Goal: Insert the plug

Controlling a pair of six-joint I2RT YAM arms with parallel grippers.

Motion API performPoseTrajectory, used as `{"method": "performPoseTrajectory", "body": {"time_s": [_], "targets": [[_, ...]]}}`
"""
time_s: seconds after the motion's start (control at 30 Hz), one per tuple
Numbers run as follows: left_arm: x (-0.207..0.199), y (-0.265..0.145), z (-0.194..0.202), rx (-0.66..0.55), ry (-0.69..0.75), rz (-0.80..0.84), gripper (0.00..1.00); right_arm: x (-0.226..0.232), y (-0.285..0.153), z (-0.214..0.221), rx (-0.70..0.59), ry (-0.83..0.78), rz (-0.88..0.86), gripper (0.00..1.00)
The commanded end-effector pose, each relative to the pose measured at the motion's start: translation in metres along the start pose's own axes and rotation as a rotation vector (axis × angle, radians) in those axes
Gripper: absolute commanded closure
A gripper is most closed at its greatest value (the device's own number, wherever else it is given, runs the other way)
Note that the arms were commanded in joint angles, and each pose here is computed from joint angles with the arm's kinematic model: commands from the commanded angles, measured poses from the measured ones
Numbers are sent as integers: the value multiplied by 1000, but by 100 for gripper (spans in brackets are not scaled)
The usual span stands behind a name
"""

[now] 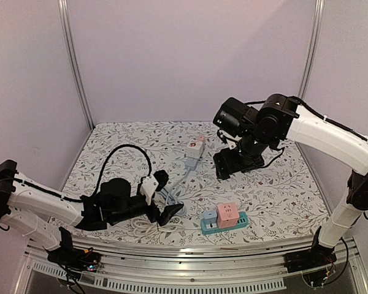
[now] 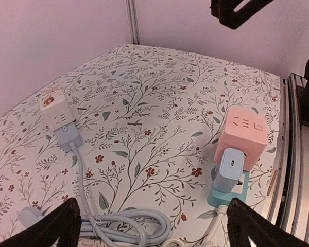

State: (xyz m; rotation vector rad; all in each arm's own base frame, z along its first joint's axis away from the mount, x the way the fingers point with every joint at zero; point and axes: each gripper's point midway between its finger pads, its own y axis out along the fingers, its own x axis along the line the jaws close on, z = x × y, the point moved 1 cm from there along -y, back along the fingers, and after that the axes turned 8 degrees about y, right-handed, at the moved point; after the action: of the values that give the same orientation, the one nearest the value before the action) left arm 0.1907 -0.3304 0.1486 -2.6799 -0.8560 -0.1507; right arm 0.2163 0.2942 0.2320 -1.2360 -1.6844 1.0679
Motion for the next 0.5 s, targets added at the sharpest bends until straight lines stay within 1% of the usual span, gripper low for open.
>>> {"method": "performPoseTrajectory", "body": {"time_s": [0.0, 0.13, 0.17, 0.2, 0.23, 0.33, 0.47], "targets": [[7, -4, 1, -7, 2, -24, 2, -16, -38, -33, -151, 23, -61, 17], [8, -6, -1, -13, 1, -25, 2, -33, -61, -53, -235, 76, -69, 16], [8, -6, 0, -12, 1, -25, 2, -38, -66, -58, -259, 90, -71, 14], [8, -7, 0, -11, 3, -28, 2, -43, -71, -64, -285, 107, -66, 5], [9, -7, 0, -12, 4, -33, 2, -49, -78, -69, -317, 121, -63, 2], [11, -10, -1, -16, 6, -42, 2, -65, -94, -84, -408, 165, -54, 1], [15, -13, -2, -14, 11, -58, 2, -83, -98, -95, -548, 186, 14, 1]]}}
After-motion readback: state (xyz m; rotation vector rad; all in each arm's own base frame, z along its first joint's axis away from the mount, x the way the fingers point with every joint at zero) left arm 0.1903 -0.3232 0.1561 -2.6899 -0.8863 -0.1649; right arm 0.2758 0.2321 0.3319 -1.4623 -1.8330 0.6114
